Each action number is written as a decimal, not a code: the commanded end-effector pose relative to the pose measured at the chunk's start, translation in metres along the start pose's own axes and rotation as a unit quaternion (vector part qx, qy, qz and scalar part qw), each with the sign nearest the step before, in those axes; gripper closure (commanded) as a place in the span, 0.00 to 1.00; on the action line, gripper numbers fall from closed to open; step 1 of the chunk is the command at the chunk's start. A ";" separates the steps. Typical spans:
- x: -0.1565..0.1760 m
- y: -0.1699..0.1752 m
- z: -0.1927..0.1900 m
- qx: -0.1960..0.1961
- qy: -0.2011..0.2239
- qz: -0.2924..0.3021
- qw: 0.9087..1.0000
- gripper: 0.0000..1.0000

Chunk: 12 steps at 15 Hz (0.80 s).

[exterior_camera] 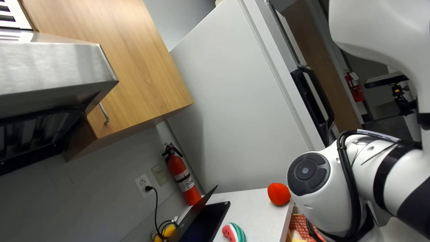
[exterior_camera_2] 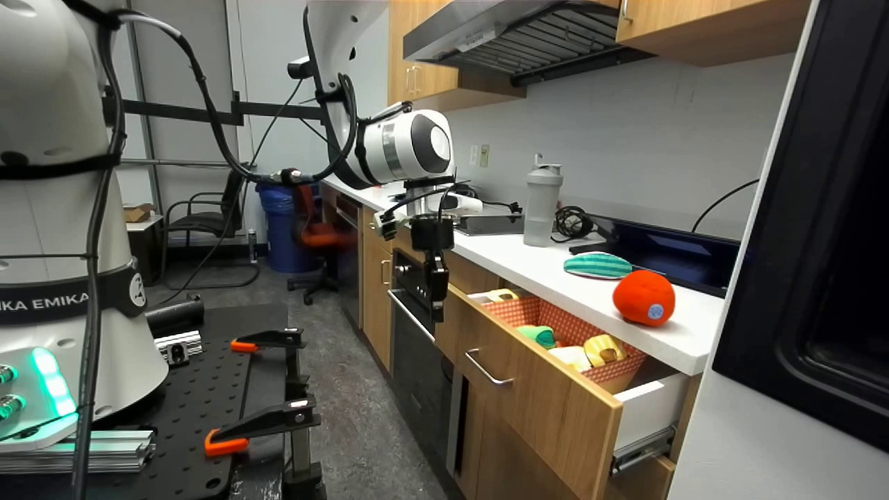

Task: Move the watermelon and the orange plush toys from the drawer to the counter then close the drawer

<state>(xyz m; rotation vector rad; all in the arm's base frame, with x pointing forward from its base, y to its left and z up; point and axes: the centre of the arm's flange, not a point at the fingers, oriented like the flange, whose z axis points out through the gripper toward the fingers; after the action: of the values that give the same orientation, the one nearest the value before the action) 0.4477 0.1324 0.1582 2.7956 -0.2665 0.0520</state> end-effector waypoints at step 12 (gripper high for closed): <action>0.047 -0.006 0.046 -0.028 0.013 -0.013 0.999 1.00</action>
<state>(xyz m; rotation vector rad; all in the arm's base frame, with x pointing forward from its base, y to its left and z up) 0.4776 0.1163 0.1286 2.7549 -0.2499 0.0479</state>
